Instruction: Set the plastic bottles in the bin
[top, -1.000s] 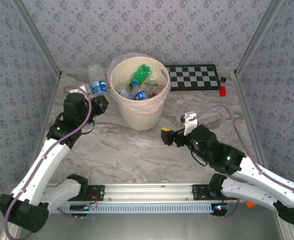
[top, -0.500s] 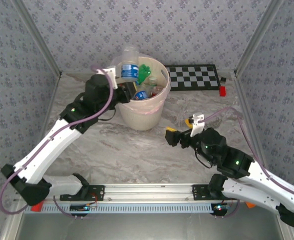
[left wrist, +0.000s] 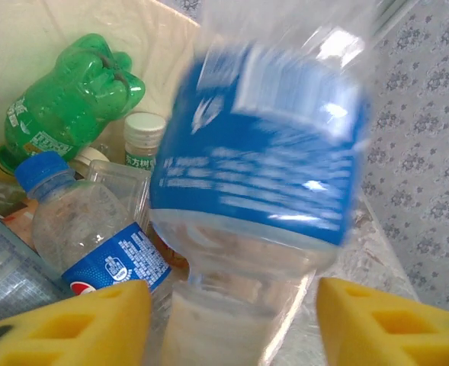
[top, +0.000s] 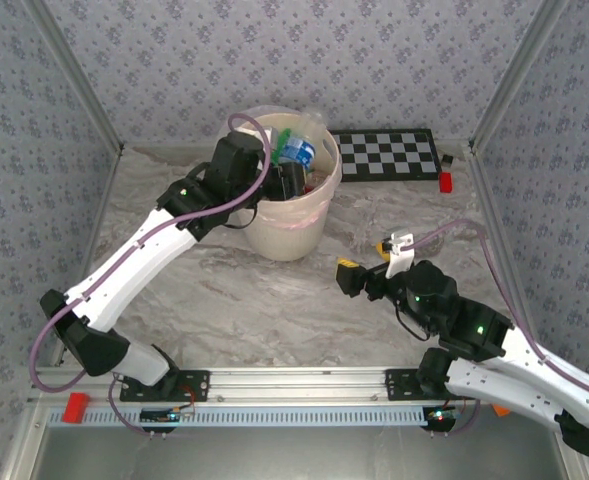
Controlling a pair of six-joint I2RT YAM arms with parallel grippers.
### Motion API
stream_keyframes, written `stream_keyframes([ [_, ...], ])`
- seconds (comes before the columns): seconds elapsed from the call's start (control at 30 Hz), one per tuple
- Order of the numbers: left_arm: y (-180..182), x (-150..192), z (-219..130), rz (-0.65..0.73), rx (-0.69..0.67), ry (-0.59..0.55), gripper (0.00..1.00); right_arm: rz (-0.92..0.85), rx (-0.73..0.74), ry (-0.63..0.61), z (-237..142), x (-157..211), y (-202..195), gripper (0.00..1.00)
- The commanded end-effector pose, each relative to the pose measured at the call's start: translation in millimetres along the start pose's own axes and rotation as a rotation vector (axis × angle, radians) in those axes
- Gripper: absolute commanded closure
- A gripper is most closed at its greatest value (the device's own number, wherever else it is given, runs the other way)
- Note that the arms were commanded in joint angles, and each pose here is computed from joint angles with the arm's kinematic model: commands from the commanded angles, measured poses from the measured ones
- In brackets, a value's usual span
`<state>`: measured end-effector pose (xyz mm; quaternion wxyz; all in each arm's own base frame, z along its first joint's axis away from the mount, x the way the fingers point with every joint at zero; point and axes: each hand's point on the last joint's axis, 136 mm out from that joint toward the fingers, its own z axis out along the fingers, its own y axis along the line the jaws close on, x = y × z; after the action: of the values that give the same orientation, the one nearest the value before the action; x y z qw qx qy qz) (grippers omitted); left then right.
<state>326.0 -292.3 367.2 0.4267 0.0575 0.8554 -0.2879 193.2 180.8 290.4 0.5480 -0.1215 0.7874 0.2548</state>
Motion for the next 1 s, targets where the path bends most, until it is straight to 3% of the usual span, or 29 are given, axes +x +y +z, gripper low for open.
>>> stream_keyframes([
  [0.0, -8, -12, -12, 0.016, 0.016, -0.028, 0.31, 0.006, 0.017, -0.016, -1, -3, -3, 0.00],
  [0.07, -7, -14, -14, 0.014, 0.009, -0.037, 0.24, 0.005, 0.014, -0.017, 0, -3, -2, 0.00],
  [0.27, -5, -17, -22, 0.015, 0.003, -0.054, 0.18, 0.003, 0.010, -0.016, 1, -6, 0, 0.00],
  [0.4, -3, -20, -28, 0.017, -0.005, -0.071, 0.10, 0.006, 0.011, -0.015, 1, -6, 1, 0.00],
  [0.47, 0, -20, -31, 0.016, -0.015, -0.083, 0.00, 0.004, 0.013, -0.004, 2, -4, 1, 0.00],
  [0.6, 14, -18, -38, 0.010, -0.061, -0.114, 0.00, 0.007, 0.058, 0.031, 5, 3, -7, 0.00],
  [0.97, 122, 17, -79, -0.028, -0.436, -0.271, 0.00, 0.070, 0.361, 0.017, 9, 16, -76, 0.00],
])
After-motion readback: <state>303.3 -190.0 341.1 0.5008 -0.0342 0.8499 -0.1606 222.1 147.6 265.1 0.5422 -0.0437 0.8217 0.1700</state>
